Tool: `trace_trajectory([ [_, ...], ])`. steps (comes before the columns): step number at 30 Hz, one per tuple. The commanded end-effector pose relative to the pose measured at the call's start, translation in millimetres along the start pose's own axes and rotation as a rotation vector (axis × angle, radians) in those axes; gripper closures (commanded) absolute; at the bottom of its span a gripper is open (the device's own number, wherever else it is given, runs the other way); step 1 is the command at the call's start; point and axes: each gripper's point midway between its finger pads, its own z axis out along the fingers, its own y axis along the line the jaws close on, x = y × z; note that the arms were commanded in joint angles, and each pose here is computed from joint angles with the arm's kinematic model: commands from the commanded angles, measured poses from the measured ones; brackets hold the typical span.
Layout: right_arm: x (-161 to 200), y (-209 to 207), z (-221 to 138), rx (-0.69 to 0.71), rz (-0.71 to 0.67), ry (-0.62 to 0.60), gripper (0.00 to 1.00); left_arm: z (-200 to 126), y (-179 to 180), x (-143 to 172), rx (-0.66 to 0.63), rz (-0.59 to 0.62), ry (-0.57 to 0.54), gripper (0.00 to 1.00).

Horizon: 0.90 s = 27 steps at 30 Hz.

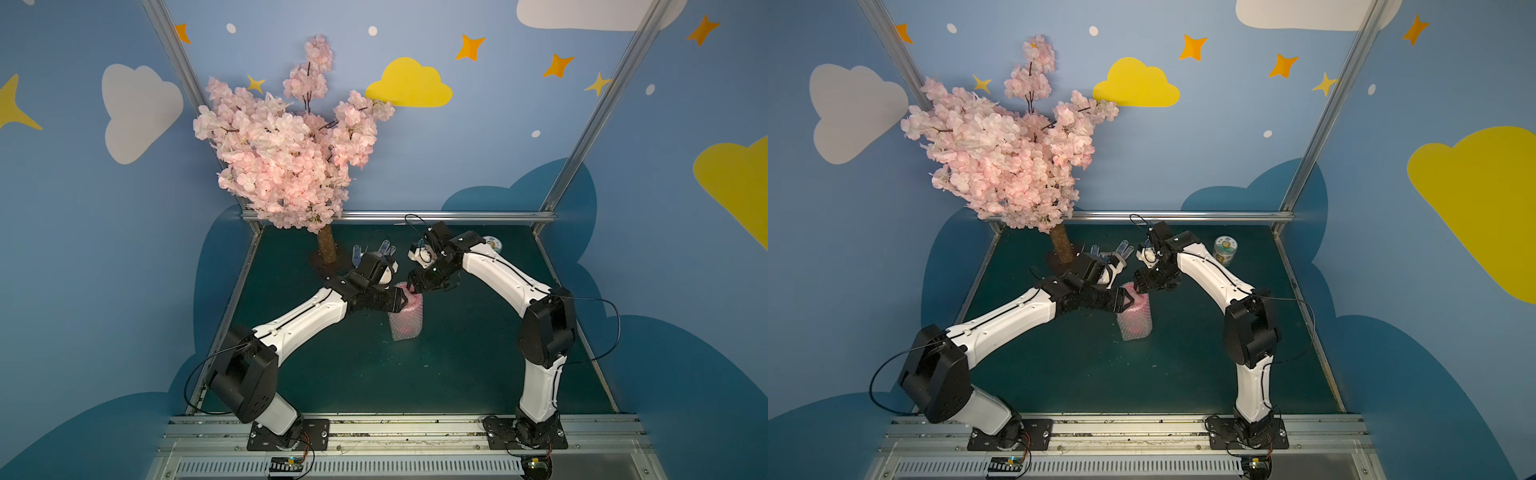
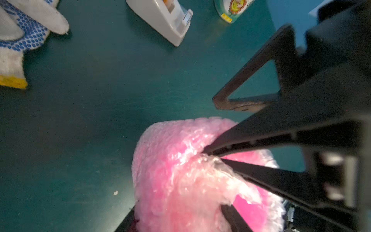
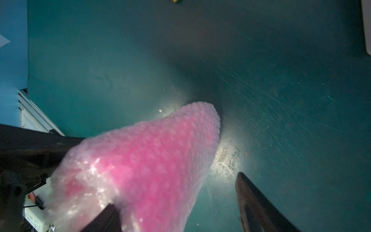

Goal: Wrap wine glasses in bubble wrap
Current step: Place the bubble wrap at the center of the board, then reset both arms

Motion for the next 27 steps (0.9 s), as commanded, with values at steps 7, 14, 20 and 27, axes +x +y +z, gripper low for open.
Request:
trace_trajectory([
  [7, -12, 21, -74, -0.07, -0.015, -0.179, 0.26, -2, 20, 4, -0.164, 0.049, 0.084, 0.4],
  [14, -4, 16, -102, -0.074, -0.003, -0.267, 0.26, -43, -13, -31, -0.029, 0.053, -0.06, 0.27],
  [20, 2, -17, -106, 0.025, 0.033, -0.31, 0.24, -79, -1, -57, 0.051, -0.043, -0.189, 0.23],
  [27, 29, -137, -124, 0.564, 0.074, -0.738, 0.13, -125, 144, -57, -0.476, -0.033, -0.597, 0.0],
])
